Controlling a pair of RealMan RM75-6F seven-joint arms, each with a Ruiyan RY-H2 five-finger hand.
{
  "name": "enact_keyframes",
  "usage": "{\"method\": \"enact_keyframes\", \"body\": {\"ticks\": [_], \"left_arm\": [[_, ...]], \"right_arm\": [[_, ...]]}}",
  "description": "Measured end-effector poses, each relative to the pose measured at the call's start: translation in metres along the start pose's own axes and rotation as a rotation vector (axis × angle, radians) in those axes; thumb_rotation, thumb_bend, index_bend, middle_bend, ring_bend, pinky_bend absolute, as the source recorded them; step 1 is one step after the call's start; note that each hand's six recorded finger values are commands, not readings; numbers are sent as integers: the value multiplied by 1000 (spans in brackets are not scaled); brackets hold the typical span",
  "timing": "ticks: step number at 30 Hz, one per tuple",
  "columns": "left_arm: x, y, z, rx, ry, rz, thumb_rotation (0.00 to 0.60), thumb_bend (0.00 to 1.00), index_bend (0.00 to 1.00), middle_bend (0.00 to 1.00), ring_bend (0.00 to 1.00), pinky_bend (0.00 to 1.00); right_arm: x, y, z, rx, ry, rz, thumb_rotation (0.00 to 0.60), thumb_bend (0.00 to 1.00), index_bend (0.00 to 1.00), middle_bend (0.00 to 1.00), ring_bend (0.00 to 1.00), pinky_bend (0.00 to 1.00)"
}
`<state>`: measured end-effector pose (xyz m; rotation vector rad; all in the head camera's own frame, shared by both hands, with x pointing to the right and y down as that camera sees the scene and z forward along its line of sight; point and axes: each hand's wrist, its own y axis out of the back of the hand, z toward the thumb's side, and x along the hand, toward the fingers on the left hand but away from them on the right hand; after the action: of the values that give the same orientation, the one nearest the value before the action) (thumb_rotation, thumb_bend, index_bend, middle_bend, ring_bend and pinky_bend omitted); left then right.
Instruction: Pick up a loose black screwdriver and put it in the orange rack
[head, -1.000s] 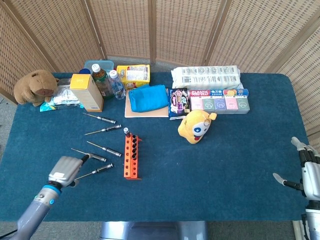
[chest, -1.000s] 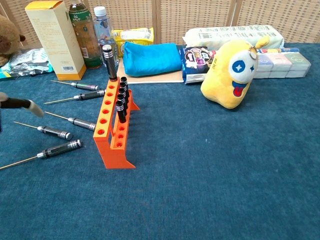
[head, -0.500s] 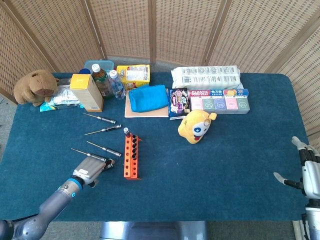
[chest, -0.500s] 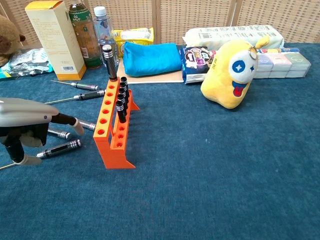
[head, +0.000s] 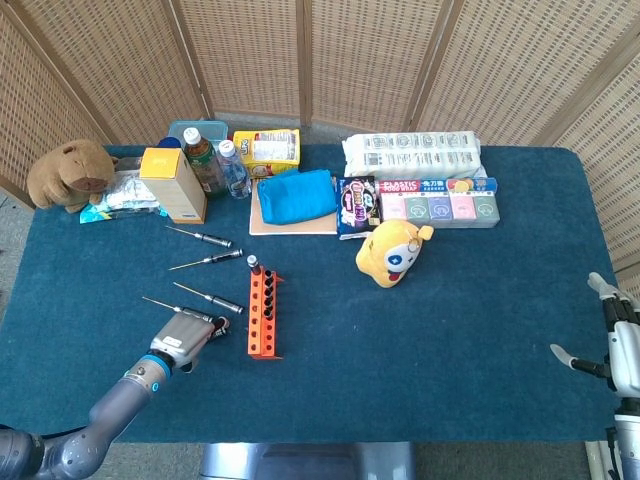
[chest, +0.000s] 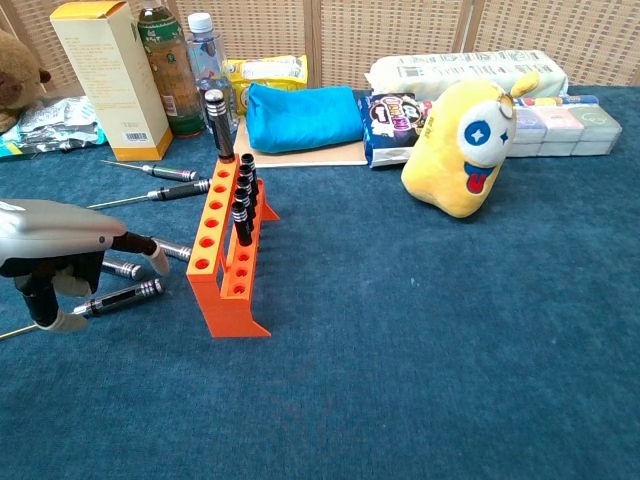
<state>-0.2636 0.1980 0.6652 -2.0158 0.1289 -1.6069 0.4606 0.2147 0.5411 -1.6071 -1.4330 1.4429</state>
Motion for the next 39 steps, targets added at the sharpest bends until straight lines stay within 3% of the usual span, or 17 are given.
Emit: {"method": "enact_keyframes", "body": {"ticks": [19,39], "left_arm": [[7,-3,10,71,15,8,600,328,176,1000,1000,986],[-8,-6,6,31,10,-46,600,329,195,1000,1000,986]], "right_arm": [[0,6,-3,-4,-7,-18,600,88,18,149,128,68],[1,11,-5,-7,-11,-33,600,90,15,149,128,69]]}}
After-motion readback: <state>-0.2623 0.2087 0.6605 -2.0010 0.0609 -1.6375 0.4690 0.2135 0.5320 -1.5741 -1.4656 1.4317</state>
